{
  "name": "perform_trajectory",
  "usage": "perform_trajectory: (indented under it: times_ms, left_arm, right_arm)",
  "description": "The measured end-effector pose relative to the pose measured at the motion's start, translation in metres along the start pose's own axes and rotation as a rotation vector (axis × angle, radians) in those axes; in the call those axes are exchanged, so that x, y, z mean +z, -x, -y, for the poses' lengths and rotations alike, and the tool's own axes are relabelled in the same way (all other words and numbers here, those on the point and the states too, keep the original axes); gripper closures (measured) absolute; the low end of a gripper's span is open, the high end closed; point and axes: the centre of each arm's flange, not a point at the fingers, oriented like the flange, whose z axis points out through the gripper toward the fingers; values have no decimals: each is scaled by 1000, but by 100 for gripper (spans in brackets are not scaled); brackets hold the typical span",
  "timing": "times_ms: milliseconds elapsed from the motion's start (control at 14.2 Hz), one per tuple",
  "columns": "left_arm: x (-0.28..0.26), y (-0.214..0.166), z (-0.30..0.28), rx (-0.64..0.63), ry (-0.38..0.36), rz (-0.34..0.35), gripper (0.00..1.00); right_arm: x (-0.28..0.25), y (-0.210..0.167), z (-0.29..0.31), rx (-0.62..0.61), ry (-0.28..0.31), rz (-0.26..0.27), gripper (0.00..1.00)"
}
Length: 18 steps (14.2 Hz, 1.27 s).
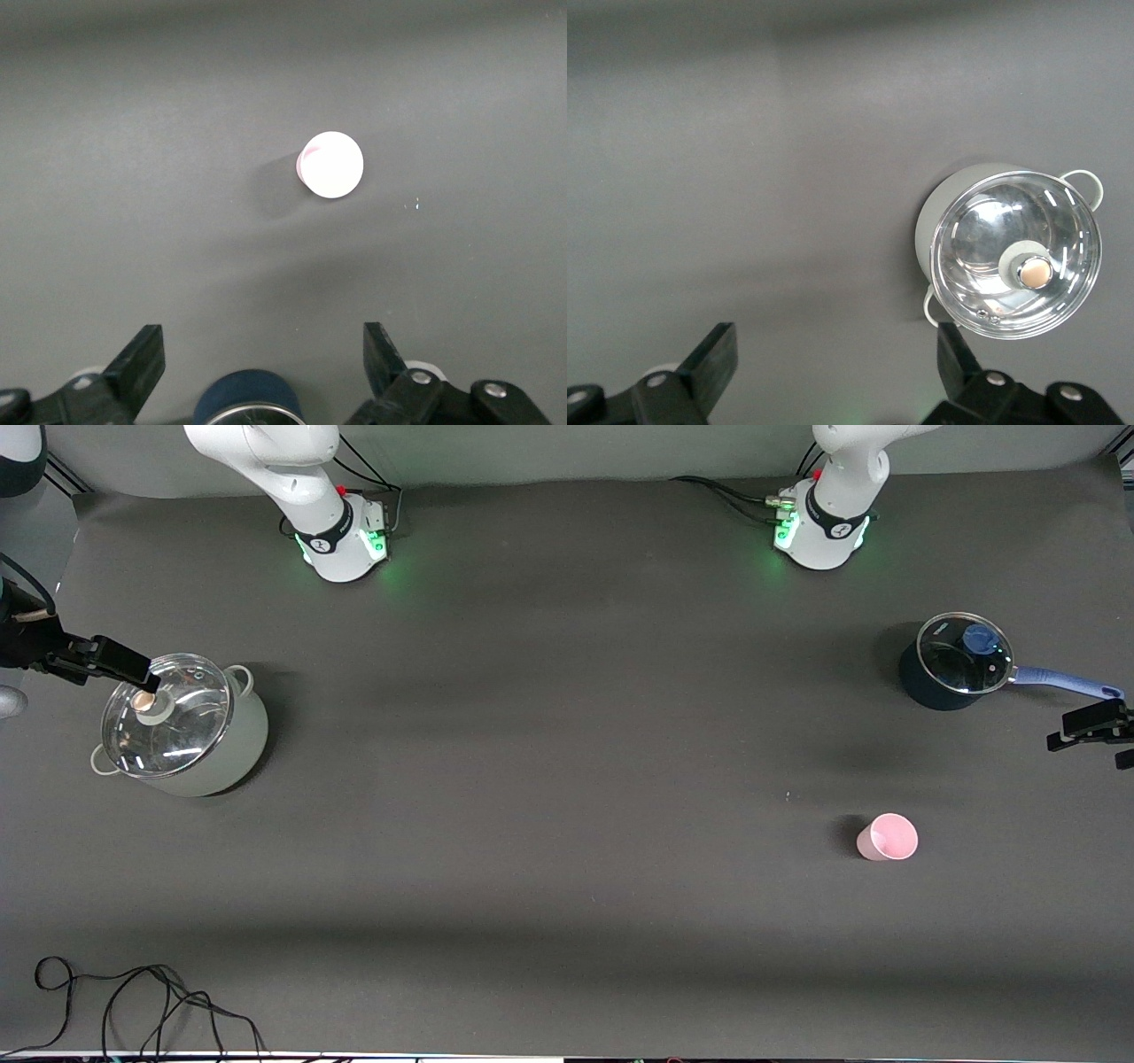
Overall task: Transfer pink cup from left to right arm
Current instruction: 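Move the left gripper down toward the pink cup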
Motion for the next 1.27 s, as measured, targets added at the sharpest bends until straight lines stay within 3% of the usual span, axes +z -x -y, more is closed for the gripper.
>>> perform_trajectory:
  times_ms: [282,564,846,1057,1268]
  left_arm:
    - [28,-23,11,142,33,6,0]
    - [88,-35,29,297,180,-40,0]
    - [164,-23,81,471,370,-216,0]
    - [207,-11,104,584,433,-308,0]
    - [243,4,120,704,480,-466,0]
  right_arm:
    - [0,0,0,-1,0,0,0]
    - [3,-2,3,-6,0,4,0]
    - [6,-8,4,-7,-3,-13,0]
    - [6,-8,4,-5,-4,-15,0]
    - [5,-9,2,-1,-4,-17,0]
